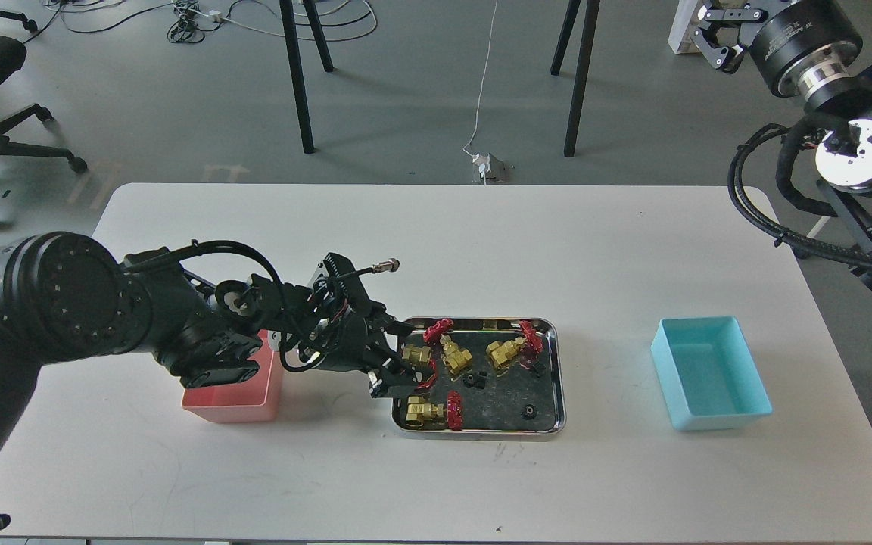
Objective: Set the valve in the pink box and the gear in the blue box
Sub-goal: 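Lower the left gripper and grasp a brass valve with red handle, then carry the valve to the pink box and release it inside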
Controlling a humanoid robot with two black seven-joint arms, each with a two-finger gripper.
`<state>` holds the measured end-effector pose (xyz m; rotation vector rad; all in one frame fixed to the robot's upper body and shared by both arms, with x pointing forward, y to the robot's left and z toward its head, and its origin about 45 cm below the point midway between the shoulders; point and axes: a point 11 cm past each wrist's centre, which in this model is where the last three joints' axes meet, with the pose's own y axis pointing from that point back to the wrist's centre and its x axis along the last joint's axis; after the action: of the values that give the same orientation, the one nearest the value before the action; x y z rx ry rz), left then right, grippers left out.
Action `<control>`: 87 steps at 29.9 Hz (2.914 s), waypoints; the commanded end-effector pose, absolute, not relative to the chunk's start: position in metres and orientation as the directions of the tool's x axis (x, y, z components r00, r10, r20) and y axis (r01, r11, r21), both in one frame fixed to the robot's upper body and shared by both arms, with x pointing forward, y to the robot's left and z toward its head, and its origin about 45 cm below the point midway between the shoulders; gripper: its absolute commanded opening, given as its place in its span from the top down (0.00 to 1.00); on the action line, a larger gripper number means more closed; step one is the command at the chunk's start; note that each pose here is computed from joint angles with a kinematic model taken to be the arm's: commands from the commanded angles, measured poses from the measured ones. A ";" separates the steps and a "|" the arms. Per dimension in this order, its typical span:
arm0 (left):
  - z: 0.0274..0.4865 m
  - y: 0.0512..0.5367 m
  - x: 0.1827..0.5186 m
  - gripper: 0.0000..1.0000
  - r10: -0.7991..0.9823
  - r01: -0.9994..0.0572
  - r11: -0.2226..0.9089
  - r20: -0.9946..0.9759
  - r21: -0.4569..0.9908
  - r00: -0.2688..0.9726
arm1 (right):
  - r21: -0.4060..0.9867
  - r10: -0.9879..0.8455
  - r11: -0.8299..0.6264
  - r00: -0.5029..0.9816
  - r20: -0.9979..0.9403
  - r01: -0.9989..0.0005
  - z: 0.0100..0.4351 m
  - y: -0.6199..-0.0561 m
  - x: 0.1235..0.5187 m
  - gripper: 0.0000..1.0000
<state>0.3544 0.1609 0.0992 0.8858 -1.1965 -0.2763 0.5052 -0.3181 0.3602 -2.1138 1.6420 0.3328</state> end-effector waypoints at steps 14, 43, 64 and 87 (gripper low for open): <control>0.098 0.163 0.353 0.48 -0.620 -0.251 0.647 0.688 0.720 0.377 | -0.181 -0.856 -0.193 0.256 -0.450 -0.964 0.354 -0.319 0.504 0.00; 0.102 0.172 0.353 0.69 -0.622 -0.256 0.659 0.704 0.707 0.343 | -0.157 -0.857 -0.182 0.235 -0.458 -0.971 0.340 -0.324 0.500 0.00; 0.161 0.194 0.367 0.70 -0.524 -0.330 0.693 0.762 0.641 0.381 | -0.176 -0.854 -0.159 0.225 -0.470 -0.971 0.357 -0.318 0.504 0.00; 0.194 0.379 0.305 0.70 -0.466 -0.478 0.531 0.712 0.700 0.525 | -0.142 -0.878 -0.129 0.179 -0.444 -0.982 0.434 -0.277 0.522 0.00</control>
<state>0.3164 0.3706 0.2107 1.0570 -1.1186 0.0110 0.5222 -0.2787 0.4390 -2.0631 1.7493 0.3432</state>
